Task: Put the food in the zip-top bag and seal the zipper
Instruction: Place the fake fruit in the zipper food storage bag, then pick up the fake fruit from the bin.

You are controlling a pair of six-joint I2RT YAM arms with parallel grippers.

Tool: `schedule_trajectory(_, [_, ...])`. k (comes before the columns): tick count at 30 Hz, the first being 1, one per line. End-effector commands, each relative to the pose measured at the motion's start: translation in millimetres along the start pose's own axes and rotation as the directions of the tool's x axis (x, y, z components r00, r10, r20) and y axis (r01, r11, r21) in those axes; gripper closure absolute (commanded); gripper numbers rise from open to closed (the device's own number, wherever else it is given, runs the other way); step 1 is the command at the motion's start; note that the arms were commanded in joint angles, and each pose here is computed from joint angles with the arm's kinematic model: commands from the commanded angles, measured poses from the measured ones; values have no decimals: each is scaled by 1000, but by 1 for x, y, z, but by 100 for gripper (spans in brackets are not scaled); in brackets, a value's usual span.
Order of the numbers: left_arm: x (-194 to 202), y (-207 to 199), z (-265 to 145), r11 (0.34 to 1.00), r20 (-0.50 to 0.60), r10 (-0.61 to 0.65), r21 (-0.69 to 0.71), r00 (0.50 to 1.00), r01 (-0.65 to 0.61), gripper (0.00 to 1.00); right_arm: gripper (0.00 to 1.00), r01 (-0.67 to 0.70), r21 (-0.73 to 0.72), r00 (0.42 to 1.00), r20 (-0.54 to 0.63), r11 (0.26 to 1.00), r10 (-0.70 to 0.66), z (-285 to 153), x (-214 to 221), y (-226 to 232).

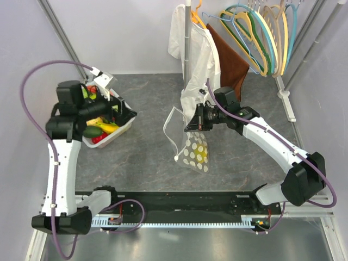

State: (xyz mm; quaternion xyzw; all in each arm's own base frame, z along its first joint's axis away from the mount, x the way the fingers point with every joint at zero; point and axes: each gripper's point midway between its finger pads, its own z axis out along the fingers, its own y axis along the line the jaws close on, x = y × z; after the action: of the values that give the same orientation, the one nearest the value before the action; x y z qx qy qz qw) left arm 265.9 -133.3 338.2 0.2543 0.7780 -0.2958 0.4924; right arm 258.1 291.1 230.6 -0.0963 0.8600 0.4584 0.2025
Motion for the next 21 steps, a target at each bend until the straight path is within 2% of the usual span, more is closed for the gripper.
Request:
schedule_trajectory(1, [25,29,-36,936,-192,352,56,916,-348,5,100,30,24,999,32,999,-31,-6,-2,-4])
schedule_trajectory(2, [33,44,-36,933,-231,359,61,904,-355,3,100,34,26,999,32,999,-35,-6,-2,-4])
schedule_trajectory(3, [37,65,-47,906,-268,415,36,869,-422,3,100,36,26,999,37,999,-37,-7,-3,-4])
schedule_trajectory(4, [49,74,-51,906,-311,413,48,856,-420,2,100,35,30,999,37,999,-36,-6,-3,-5])
schedule_trajectory(6, [73,110,-59,900,-439,409,50,800,-433,2,100,40,42,998,39,998,-42,-8,-4,-6])
schedule_trajectory(7, [85,115,-66,885,-478,445,108,757,-452,2,100,39,47,998,38,998,-41,-8,-3,-7])
schedule_trajectory(9, [93,143,-78,863,-523,484,155,701,-481,2,100,40,60,998,37,997,-43,-8,-4,-10])
schedule_trajectory(11, [106,153,-87,861,-566,491,201,662,-467,2,100,42,65,998,38,997,-45,-9,-4,-10])
schedule_trajectory(12, [114,167,-94,840,-604,516,221,608,-495,2,100,45,67,998,37,997,-48,-9,-4,-11])
schedule_trajectory(15, [132,199,-103,789,-637,569,245,520,-563,2,100,42,71,998,38,997,-45,-9,-4,-13])
schedule_trajectory(21, [148,227,-100,726,-569,660,317,490,-611,14,100,27,78,999,45,997,-30,-8,-8,-14])
